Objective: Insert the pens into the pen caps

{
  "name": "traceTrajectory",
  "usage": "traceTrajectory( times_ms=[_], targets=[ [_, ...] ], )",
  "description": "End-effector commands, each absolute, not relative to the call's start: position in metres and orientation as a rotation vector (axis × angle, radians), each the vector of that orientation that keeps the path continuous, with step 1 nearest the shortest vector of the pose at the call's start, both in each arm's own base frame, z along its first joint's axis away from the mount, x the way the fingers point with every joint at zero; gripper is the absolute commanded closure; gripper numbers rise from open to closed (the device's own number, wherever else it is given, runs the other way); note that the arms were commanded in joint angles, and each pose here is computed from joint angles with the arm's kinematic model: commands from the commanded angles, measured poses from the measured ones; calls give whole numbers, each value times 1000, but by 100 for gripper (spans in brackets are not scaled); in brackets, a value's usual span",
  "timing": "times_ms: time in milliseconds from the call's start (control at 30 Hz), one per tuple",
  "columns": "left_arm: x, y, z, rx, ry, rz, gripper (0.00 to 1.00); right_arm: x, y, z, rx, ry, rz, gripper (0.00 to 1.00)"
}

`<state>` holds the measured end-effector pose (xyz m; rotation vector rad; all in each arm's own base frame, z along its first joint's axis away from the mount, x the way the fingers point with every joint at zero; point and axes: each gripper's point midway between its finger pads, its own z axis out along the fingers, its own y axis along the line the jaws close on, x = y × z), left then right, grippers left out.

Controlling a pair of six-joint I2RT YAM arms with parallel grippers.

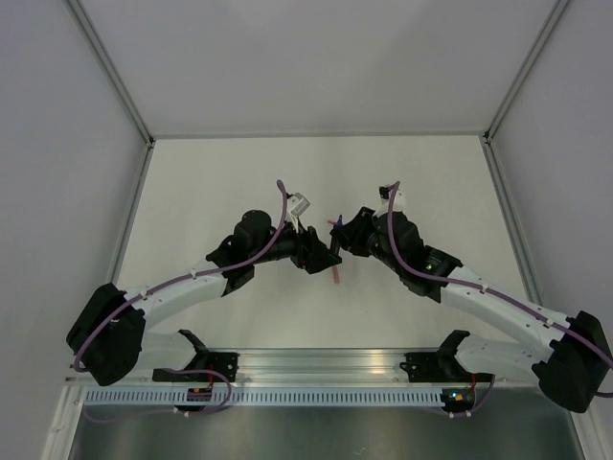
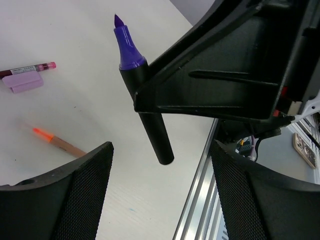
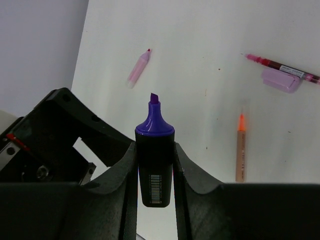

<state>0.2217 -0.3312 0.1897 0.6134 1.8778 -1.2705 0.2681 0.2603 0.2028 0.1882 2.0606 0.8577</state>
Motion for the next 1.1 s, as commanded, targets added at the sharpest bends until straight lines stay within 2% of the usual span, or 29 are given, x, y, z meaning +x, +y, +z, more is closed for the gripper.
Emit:
traceTrajectory(
  times_ms=[0,267,400,533,600,700,733,767,800,833,933,1067],
  targets=[
    [221,-340,219,647,1780,-1318,17,268,265,240,240,1934,908,100],
    [215,-340,226,669,1755,-1347,24,258,279,256,219,1868,1015,100],
    [213,-338,233,667,1733,-1352,35,253,283,257,196,1864,1035,100],
    [212,-335,239,656,1713,-1349,60,248,286,253,180,1872,1045,100],
    [211,-335,240,656,1712,-1354,67,246,286,251,181,1871,1039,100],
    [209,-336,243,659,1705,-1367,83,244,288,250,168,1876,1040,100],
    [208,-336,244,665,1703,-1375,94,244,288,253,163,1867,1049,100],
    [205,-337,246,680,1692,-1390,98,243,289,253,154,1860,1051,99],
    [203,-337,247,686,1687,-1400,98,241,288,258,139,1840,1059,95],
    [198,-337,249,701,1678,-1423,98,240,287,258,132,1823,1063,83],
    [188,-336,261,710,1631,-1479,98,232,283,270,48,1735,1092,59],
    [173,-331,280,736,1549,-1543,98,206,288,295,-129,1576,1222,47]
  ],
)
